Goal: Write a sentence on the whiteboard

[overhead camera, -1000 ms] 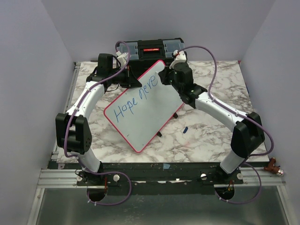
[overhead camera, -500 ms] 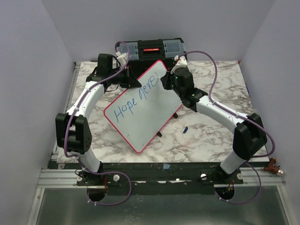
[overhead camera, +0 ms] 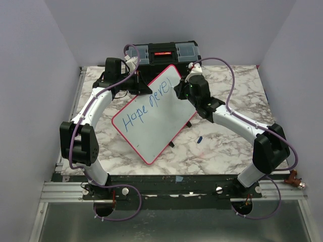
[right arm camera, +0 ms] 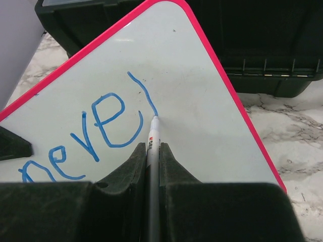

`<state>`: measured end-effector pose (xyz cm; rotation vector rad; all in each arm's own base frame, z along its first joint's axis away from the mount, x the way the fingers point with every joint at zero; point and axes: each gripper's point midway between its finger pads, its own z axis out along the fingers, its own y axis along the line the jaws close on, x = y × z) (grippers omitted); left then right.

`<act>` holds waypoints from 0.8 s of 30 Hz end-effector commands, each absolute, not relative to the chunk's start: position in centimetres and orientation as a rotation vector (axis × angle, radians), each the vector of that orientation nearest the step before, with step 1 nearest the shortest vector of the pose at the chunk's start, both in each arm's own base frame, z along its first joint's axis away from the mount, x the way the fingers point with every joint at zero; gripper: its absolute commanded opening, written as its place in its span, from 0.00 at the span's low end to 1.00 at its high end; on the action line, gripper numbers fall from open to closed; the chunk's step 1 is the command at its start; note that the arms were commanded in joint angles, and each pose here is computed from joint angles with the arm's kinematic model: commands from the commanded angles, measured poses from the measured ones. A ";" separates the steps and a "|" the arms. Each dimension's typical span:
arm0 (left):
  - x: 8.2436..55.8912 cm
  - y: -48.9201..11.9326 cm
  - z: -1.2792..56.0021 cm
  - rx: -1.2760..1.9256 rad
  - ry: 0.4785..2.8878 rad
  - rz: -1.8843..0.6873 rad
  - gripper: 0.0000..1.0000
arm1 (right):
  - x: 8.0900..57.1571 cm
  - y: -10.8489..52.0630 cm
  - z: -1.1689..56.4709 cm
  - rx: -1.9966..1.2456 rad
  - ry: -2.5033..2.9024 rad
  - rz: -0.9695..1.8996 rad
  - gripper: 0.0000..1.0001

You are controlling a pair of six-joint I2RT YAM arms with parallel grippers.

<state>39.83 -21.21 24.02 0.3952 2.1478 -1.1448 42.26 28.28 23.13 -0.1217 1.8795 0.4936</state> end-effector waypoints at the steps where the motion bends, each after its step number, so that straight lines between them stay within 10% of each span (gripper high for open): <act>1: 39.6 -22.2 24.8 0.526 2.075 -1.130 0.00 | 41.9 28.9 22.9 -0.145 1.917 0.522 0.01; 24: 39.6 -22.2 24.8 0.529 2.074 -1.133 0.00 | 44.9 29.9 25.1 -0.133 1.869 0.465 0.01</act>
